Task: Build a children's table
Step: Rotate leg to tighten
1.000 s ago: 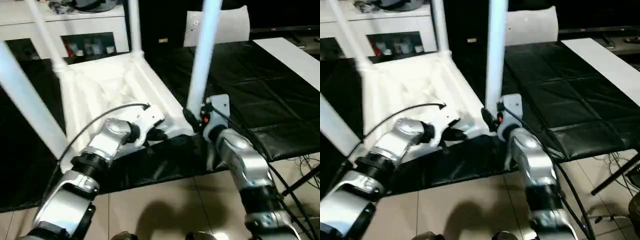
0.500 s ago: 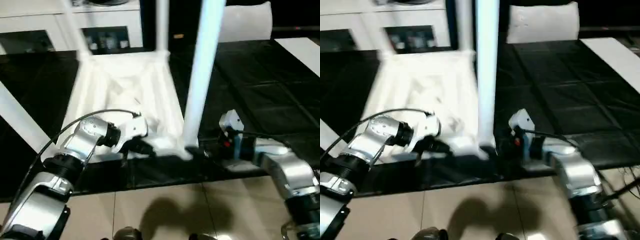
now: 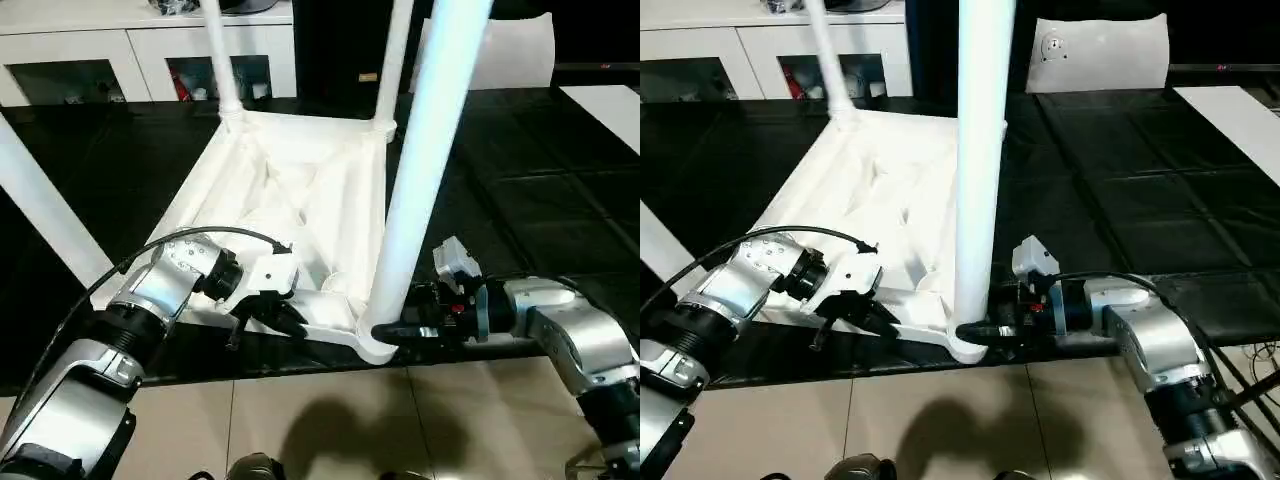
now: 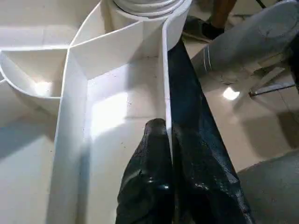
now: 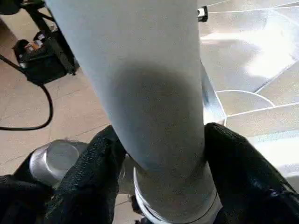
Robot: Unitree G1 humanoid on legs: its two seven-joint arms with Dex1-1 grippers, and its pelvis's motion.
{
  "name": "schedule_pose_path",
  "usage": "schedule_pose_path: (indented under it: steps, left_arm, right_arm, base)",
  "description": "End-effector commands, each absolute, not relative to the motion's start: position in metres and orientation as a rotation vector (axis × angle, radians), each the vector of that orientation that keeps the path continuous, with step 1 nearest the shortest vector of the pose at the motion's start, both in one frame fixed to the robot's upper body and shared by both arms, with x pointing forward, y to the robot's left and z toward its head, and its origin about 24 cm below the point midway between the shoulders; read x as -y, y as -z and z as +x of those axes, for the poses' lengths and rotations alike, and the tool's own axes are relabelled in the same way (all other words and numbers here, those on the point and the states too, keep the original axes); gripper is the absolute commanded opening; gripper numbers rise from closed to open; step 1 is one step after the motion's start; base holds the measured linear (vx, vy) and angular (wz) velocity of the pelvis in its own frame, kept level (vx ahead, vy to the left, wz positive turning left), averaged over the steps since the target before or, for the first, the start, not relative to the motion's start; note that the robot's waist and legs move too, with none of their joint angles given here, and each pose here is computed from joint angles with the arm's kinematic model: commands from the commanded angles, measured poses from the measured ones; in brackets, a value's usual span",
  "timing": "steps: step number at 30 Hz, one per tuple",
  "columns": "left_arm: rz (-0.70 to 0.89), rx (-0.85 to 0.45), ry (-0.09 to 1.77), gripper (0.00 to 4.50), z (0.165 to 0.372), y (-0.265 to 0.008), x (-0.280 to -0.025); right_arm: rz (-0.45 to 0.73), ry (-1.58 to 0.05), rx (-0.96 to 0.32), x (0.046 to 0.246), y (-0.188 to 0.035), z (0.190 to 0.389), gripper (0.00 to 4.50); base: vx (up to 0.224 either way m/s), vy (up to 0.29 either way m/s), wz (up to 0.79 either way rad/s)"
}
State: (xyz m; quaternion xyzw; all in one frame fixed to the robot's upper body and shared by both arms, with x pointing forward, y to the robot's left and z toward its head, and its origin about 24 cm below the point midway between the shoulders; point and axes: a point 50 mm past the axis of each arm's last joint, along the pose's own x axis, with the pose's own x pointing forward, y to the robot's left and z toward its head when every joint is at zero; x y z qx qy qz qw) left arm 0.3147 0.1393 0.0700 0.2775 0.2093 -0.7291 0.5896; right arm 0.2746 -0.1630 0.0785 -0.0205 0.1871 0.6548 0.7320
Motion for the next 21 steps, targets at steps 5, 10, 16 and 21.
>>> schedule_pose_path:
  steps: [5, 10, 16, 21]
  left_arm:
    - [0.706, -0.459, 1.752, 0.0, 0.318, -0.08, -0.133]
    - [0.658, -0.454, 1.603, 0.0, 0.327, -0.08, -0.13]
    - [0.464, -0.426, 1.228, 0.0, 0.349, -0.083, -0.111]
    - [0.349, -0.396, 1.014, 0.0, 0.359, -0.085, -0.091]
  right_arm:
    - [-0.018, -1.478, -0.425, 0.163, -0.081, 0.274, 2.24]
    - [0.052, -1.36, -0.363, 0.154, -0.081, 0.279, 2.1]
    - [0.096, -0.935, -0.311, 0.126, -0.065, 0.3, 2.04]
    - [0.148, -0.663, -0.344, 0.103, -0.055, 0.31, 2.01]
  base:
    - [0.0, 0.0, 0.0]
    - [0.0, 0.0, 0.0]
    - [0.0, 0.0, 0.0]
    - [0.0, 0.0, 0.0]
